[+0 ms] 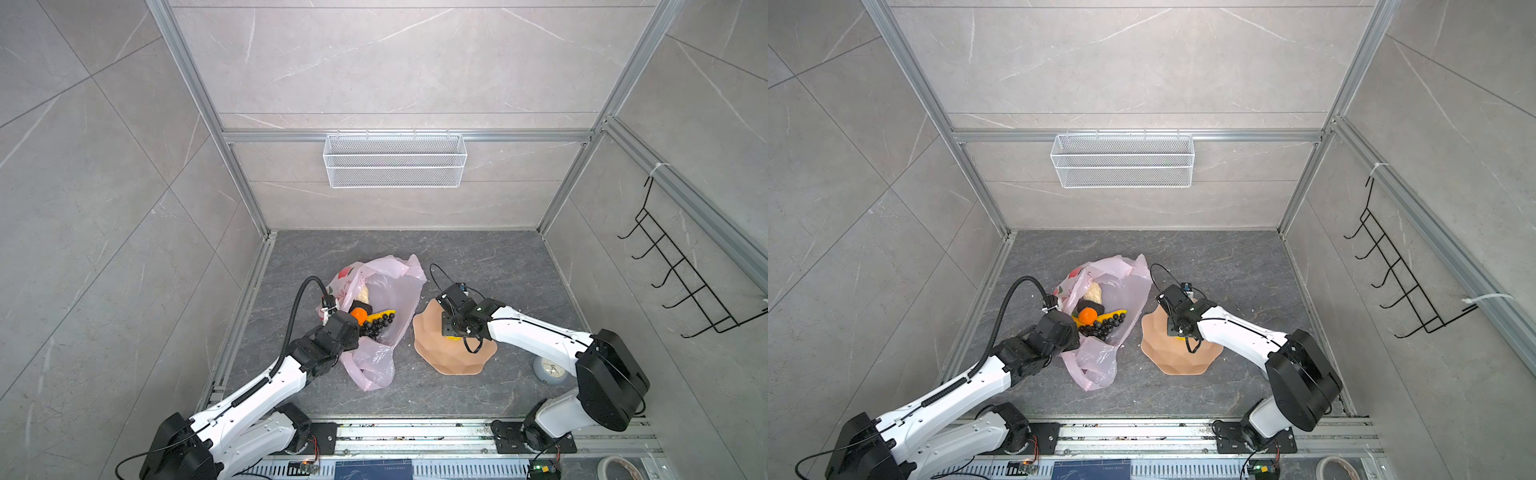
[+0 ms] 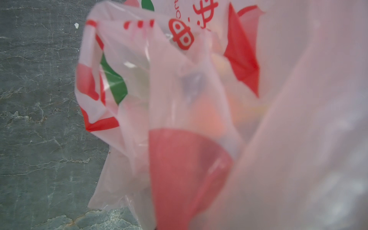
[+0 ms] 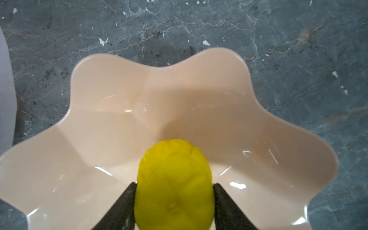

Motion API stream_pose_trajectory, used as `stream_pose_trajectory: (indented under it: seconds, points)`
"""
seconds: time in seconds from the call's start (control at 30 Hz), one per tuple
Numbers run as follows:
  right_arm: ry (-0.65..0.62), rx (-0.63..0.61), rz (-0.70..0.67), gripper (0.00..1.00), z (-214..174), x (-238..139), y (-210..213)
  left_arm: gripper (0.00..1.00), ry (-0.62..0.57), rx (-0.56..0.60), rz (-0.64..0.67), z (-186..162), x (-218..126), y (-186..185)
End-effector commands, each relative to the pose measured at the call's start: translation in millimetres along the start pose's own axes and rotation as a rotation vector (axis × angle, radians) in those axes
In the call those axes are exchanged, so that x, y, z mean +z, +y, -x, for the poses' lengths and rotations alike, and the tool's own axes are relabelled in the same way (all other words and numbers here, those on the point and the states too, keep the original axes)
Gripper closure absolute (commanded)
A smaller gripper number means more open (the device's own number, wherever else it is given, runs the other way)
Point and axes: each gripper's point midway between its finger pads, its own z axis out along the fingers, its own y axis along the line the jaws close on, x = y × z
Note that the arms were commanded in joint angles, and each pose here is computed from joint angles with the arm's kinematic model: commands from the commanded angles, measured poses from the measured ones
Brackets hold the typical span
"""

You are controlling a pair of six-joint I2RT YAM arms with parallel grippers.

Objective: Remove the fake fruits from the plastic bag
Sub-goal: 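Move the lemon over the peach bowl and open the right gripper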

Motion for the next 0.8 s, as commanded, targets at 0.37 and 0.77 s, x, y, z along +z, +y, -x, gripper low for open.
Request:
stream_pose_trajectory:
  seconds: [0.37, 0.77]
  points:
    - [-0.026, 0.02, -0.015, 0.27, 1.2, 4.4, -6.1, 1.0, -0.03, -0.005, 0.021, 9.5, -1.8, 3.1]
    - [-0.142, 0.029, 0.143, 0.29, 23.5, -73.7, 16.7, 1.0, -0.073, -0.039, 0.081, 3.5, -2.9, 25.7]
